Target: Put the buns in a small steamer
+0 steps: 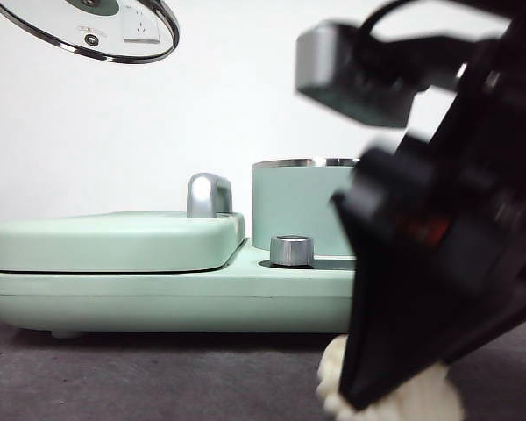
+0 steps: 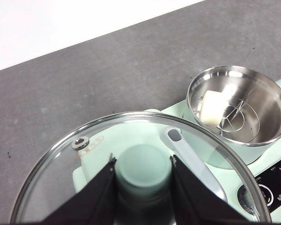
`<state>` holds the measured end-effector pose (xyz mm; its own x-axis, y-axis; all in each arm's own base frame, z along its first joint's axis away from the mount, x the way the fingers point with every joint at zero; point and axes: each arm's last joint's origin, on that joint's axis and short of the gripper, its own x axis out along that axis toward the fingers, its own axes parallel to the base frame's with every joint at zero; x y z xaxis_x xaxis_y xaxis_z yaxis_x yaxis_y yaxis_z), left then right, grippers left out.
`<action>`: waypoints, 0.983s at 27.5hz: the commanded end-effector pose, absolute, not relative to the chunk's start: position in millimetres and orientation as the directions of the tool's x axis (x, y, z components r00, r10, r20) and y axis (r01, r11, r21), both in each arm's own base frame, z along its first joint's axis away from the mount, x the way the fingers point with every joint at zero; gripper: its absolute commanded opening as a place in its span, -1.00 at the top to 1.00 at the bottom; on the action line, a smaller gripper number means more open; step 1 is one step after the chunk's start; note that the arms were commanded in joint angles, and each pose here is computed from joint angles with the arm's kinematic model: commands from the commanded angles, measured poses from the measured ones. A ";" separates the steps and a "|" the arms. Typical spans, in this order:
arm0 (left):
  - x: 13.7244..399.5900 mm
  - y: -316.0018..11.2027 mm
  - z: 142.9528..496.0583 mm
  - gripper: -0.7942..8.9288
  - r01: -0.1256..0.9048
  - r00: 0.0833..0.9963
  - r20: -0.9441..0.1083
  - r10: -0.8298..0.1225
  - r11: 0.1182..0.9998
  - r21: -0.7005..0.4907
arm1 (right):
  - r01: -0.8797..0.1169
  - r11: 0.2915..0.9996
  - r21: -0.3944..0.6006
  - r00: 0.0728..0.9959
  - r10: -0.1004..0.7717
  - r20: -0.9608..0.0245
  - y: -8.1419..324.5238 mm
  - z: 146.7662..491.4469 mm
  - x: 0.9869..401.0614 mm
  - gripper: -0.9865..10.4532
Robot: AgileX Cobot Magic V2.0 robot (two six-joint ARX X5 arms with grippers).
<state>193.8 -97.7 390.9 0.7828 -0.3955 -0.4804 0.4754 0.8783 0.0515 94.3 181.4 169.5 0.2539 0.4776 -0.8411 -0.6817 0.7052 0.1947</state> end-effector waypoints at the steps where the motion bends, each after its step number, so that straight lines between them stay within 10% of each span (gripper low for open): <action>1: 192.9 -97.8 398.8 0.81 0.477 0.801 -0.441 -0.405 0.877 0.060 | -0.637 0.729 0.250 0.222 0.484 -0.847 177.8 193.7 90.5 0.45; 14: 193.0 -97.9 398.7 0.81 0.477 0.800 -0.442 -0.405 0.877 0.060 | -0.580 0.785 0.218 0.289 0.448 -0.846 136.8 351.3 106.9 0.45; 27: 193.1 -98.0 398.5 0.81 0.474 0.800 -0.443 -0.405 0.879 0.053 | -0.543 0.834 0.099 0.429 0.377 -0.821 156.9 368.2 219.2 0.45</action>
